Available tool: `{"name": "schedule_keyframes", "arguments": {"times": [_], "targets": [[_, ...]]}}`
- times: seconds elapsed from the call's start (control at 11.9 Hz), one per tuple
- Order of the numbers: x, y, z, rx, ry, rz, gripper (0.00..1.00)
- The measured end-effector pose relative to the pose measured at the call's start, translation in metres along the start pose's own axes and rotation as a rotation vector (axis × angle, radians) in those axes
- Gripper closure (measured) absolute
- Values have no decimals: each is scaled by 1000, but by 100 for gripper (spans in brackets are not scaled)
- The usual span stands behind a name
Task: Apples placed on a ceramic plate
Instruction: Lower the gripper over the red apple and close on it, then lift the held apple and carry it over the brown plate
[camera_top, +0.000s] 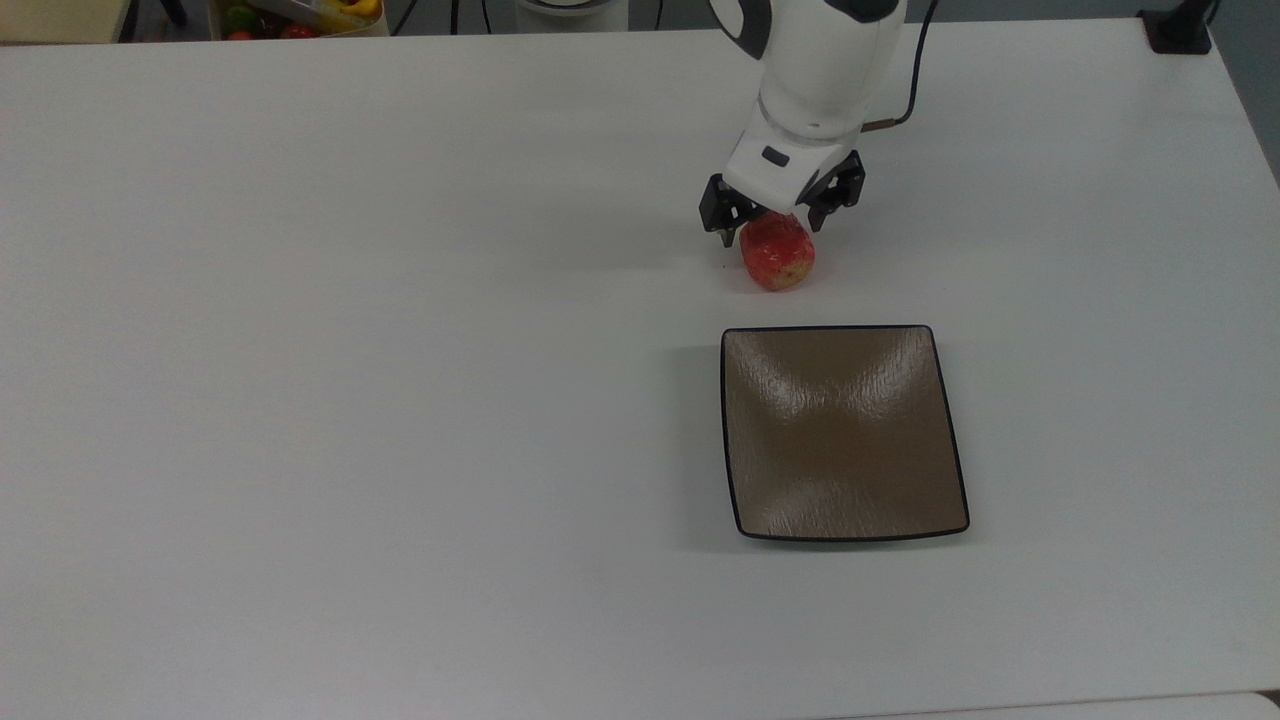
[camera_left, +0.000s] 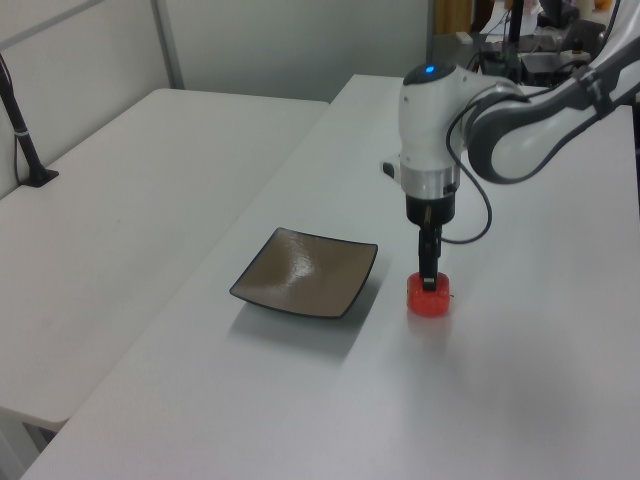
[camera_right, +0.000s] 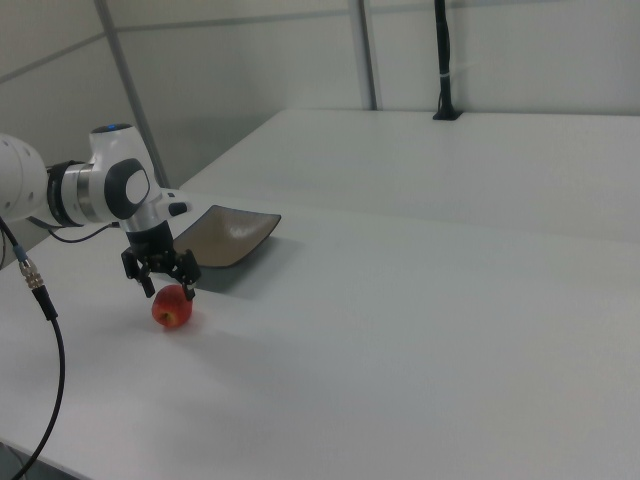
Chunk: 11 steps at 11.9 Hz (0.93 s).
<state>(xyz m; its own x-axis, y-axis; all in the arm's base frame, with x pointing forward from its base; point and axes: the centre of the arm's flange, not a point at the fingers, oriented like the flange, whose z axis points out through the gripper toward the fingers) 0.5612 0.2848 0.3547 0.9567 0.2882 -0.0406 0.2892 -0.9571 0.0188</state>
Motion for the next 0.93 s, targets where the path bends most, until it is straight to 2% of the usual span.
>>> {"name": "schedule_keyframes", "arguments": {"times": [0.17, 0.42, 0.51, 0.67, 0.93], "targets": [[0, -10, 14, -10, -16, -15, 0], [0, -15, 21, -22, -20, -13, 17], [2, -15, 18, -20, -10, -7, 30], [6, -15, 11, -14, 16, -1, 31], [20, -15, -39, 4, 117, 7, 33]]}}
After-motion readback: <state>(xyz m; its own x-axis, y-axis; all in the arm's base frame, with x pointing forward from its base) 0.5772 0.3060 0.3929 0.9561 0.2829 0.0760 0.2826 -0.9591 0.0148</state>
